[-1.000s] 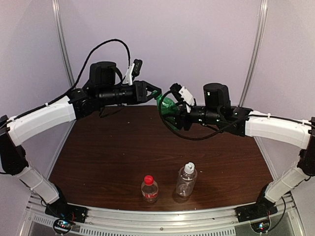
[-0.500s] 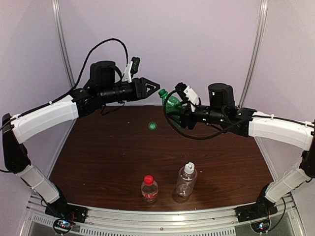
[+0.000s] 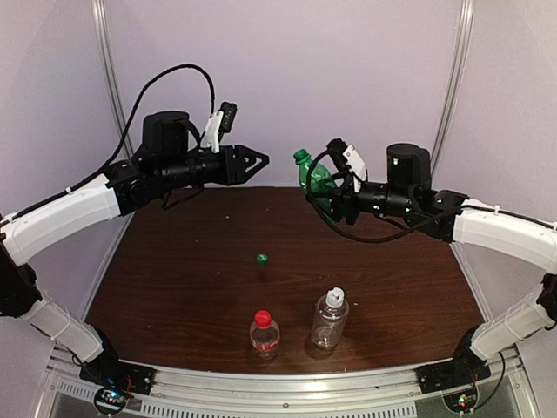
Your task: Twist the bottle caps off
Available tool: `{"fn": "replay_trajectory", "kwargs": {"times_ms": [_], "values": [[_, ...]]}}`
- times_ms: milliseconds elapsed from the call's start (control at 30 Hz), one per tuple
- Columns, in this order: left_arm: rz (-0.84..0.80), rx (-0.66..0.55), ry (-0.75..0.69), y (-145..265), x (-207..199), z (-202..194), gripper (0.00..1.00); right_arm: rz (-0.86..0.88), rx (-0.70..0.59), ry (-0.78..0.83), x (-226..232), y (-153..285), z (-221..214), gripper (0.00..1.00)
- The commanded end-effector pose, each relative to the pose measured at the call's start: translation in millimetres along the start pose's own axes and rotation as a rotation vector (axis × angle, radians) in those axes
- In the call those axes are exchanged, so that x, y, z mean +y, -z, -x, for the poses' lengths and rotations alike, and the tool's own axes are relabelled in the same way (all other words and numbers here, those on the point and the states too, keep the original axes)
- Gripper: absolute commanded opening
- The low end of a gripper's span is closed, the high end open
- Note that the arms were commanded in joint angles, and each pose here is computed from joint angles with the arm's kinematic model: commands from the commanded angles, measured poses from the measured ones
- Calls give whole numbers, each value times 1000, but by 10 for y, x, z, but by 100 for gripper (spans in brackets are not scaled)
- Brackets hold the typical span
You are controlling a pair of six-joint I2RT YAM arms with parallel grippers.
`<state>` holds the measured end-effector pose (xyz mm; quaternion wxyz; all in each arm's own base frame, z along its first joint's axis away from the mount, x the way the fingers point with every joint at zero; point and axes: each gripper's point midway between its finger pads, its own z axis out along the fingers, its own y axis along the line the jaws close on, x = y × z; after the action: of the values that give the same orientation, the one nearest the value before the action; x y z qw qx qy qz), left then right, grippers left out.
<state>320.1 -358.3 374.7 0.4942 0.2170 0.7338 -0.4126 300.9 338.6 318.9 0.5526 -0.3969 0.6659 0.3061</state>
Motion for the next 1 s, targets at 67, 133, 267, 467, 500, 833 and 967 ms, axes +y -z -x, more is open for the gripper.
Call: {"fn": "replay_trajectory", "kwargs": {"times_ms": [67,133,267,467,500,833,967], "values": [[204,51,-138,179,440,-235,53,-23,-40,-64,-133,113,25,52],[241,87,-148,151,563,-368,57,-31,-25,-91,-193,84,-37,52],[270,167,-165,37,730,-640,62,-51,-15,-105,-257,49,-124,53],[242,225,-189,-134,797,-871,70,-83,27,-157,-391,-24,-322,53],[214,221,-192,-159,756,-875,72,-70,30,-159,-380,-42,-355,53],[-167,149,-173,-281,77,-703,90,151,51,-170,-84,-212,-550,55],[-262,126,-144,-353,-97,-579,91,227,55,-170,29,-232,-555,55]]}}
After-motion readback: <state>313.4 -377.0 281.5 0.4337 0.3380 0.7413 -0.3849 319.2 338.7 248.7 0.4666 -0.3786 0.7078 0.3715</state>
